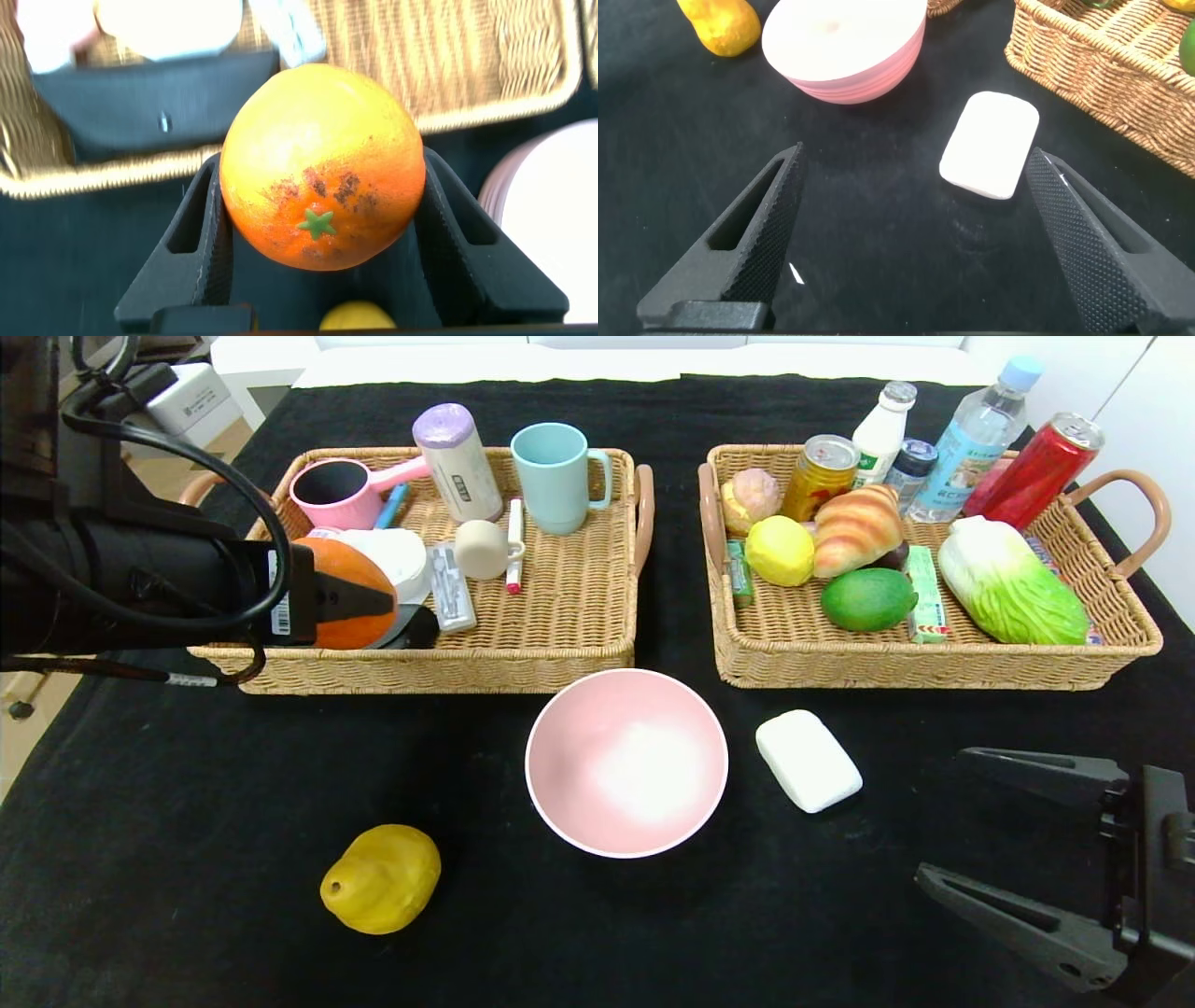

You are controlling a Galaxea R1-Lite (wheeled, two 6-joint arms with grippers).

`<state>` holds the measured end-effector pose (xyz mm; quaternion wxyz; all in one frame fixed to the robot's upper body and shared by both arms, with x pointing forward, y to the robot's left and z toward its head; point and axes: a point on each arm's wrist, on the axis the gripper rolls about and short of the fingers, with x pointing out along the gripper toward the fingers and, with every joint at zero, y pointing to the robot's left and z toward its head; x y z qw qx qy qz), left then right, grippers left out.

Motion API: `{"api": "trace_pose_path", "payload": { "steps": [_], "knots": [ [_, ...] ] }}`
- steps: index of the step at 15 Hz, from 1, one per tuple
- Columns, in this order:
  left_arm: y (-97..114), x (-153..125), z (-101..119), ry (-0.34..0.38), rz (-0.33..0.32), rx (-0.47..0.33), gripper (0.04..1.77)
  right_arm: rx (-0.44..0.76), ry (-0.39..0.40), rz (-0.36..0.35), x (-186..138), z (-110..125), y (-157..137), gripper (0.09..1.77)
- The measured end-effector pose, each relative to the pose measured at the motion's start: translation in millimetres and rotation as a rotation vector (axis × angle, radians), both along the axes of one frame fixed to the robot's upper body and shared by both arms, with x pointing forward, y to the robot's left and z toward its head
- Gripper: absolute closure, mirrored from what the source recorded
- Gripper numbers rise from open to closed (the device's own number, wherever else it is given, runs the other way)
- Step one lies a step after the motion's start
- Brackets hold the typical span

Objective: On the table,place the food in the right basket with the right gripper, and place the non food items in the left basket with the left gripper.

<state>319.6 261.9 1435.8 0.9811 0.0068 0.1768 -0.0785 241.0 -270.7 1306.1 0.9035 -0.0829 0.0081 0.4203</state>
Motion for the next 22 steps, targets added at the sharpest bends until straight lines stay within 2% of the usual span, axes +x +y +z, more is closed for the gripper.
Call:
{"api": "trace_pose_path", "payload": {
  "steps": [4,8,12,20,22],
  "knots": [
    [-7.0,15.3,4.8,-0.039,-0.008,-0.014,0.67,0.001,-0.002,-0.001,-0.1,0.5,-0.2,0.15],
    [-21.5,19.7,9.5,-0.047,-0.054,-0.019,0.67,0.002,-0.005,-0.008,0.5,1.3,-1.2,0.15],
    [-49.0,15.2,12.2,-0.051,-0.151,-0.025,0.67,0.005,-0.015,-0.014,0.0,3.3,-2.5,0.15],
    [-106.0,-12.3,2.3,-0.021,-0.379,-0.014,0.67,0.022,-0.050,-0.029,-2.1,10.5,-5.6,0.15],
    [-116.5,-17.0,-1.6,-0.009,-0.419,-0.005,0.67,0.029,-0.063,-0.033,-3.4,13.8,-6.8,0.15]
  ]
}}
